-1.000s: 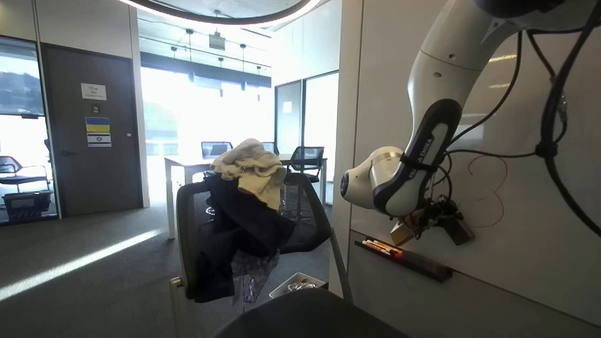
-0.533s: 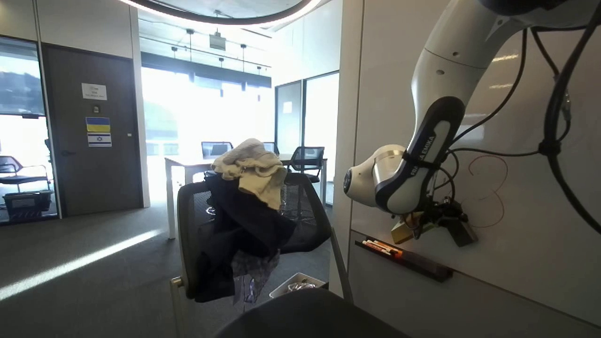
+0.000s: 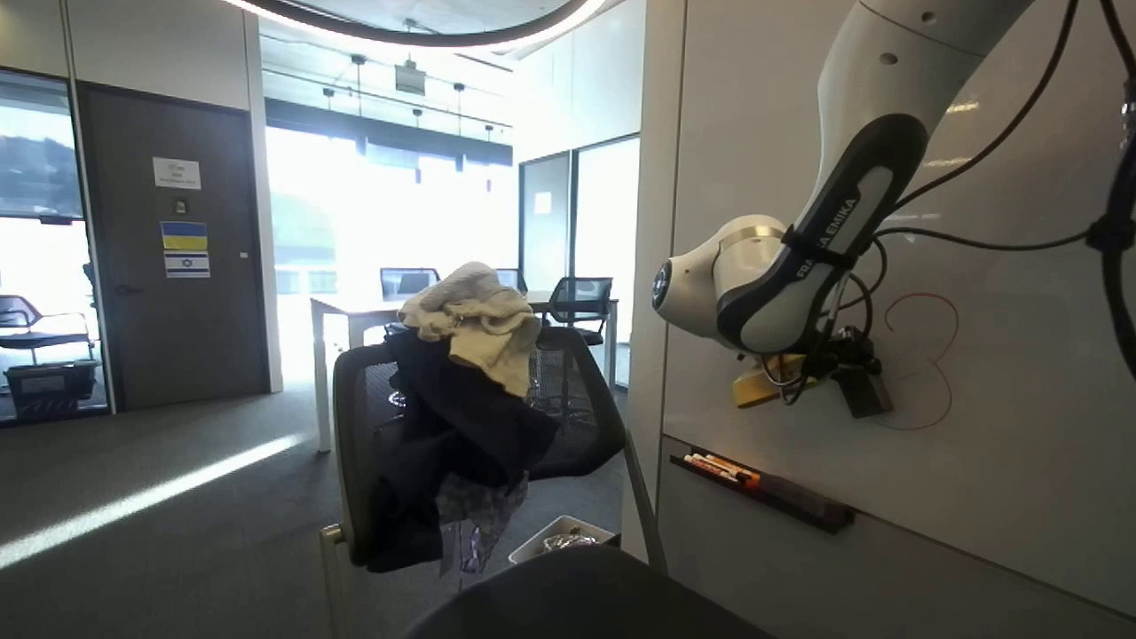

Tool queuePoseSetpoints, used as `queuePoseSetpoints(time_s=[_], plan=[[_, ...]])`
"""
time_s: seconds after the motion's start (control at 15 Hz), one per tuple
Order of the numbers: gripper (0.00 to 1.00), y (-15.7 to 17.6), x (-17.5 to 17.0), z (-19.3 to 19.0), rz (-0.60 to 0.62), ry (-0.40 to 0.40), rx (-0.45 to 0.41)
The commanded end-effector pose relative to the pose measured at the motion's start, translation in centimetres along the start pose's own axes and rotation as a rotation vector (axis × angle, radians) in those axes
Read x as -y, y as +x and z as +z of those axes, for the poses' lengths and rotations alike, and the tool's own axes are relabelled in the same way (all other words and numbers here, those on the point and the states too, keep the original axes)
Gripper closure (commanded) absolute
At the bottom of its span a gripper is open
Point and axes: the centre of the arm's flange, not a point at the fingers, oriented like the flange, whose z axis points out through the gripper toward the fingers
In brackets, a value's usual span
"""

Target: Put the white cloth on the chair back rest then pick up the whiteboard eraser and erase then drawings on the board

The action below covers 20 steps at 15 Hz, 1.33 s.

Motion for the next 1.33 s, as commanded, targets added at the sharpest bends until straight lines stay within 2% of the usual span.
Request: queuePoseSetpoints(time_s=[0.0,0.2,0.53,0.73,0.87,1.27], plan=[[0.69,2.2,1.6,-2.6,0.008,0.035,-0.121],[0.69,3.3,3.9,-3.7,-0.044,0.081,-0.176],[0.69,2.9,7.1,-2.0,-0.184,0.129,-0.143],[0.69,2.0,8.9,0.1,-0.223,0.093,-0.142],[0.69,0.9,9.0,0.5,-0.224,0.082,-0.146],[0.69,-0.3,5.5,2.4,-0.219,0.144,-0.1]])
